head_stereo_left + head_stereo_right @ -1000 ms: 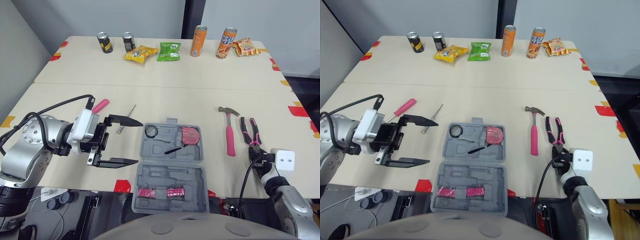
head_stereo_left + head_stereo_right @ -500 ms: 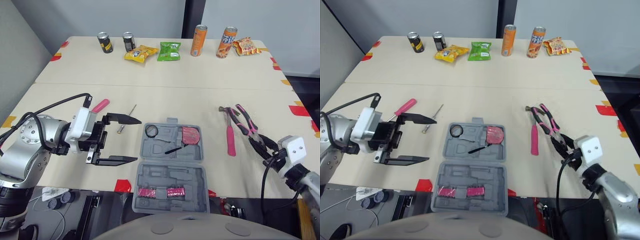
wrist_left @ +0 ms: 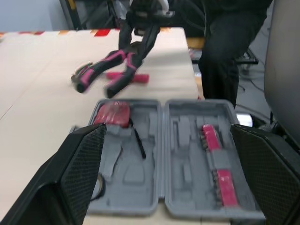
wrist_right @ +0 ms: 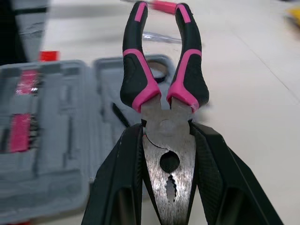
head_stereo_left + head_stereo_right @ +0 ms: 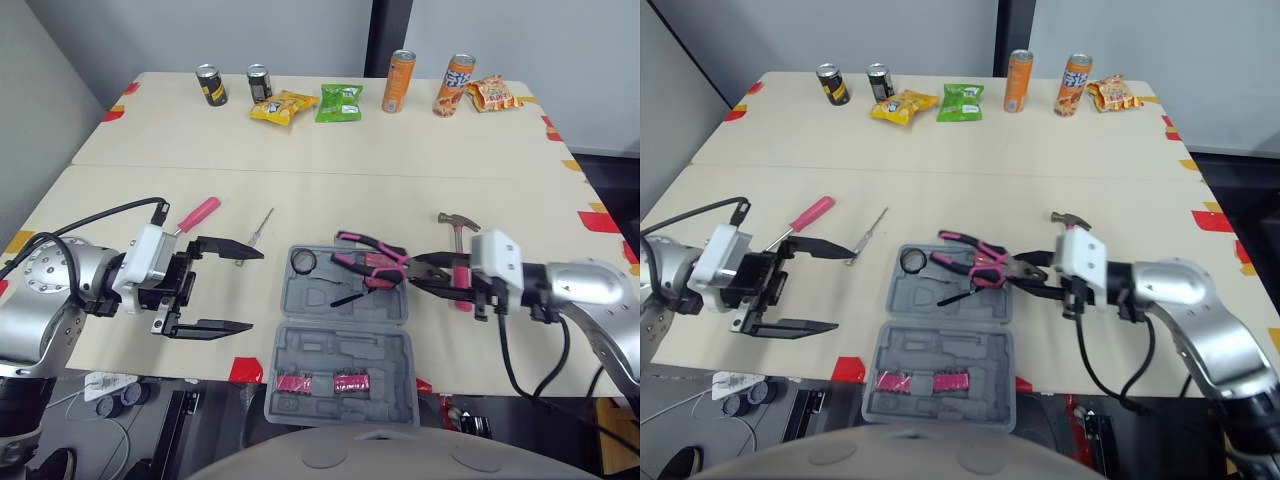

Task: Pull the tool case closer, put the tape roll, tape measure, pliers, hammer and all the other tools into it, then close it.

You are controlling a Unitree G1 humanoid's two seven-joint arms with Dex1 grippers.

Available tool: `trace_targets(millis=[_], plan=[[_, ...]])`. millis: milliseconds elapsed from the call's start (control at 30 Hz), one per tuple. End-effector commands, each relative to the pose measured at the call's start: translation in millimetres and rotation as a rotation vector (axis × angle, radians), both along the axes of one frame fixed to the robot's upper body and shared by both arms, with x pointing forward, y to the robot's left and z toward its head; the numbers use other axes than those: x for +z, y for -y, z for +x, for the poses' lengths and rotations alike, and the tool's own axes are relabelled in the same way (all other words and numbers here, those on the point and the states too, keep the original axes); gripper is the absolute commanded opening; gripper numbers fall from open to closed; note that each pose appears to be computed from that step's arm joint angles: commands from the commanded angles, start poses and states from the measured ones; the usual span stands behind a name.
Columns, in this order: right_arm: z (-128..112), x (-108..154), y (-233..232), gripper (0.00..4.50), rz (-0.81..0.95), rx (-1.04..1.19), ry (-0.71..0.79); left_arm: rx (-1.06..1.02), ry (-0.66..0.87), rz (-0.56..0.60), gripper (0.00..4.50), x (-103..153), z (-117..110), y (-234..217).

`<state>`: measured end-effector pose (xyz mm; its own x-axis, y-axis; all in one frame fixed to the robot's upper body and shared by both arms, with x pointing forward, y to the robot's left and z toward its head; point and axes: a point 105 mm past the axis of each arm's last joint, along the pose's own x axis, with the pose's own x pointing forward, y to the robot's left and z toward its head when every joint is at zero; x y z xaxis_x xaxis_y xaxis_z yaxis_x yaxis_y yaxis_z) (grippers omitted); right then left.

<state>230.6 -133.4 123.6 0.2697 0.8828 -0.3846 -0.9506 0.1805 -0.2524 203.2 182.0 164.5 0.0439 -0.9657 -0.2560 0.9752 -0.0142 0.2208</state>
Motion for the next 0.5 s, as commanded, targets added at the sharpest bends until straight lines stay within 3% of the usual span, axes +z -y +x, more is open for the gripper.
trace_targets(millis=[33,500], plan=[[-0.9,-0.3,-20.5,1.01,-0.072,0.088,-0.002,0.016,0.021,0.044,4.50,1.6,-1.5,-12.9],[15.8,-33.1,-56.2,1.01,-0.326,0.126,-0.004,0.078,0.005,0.100,4.50,-8.1,-0.2,-35.2]])
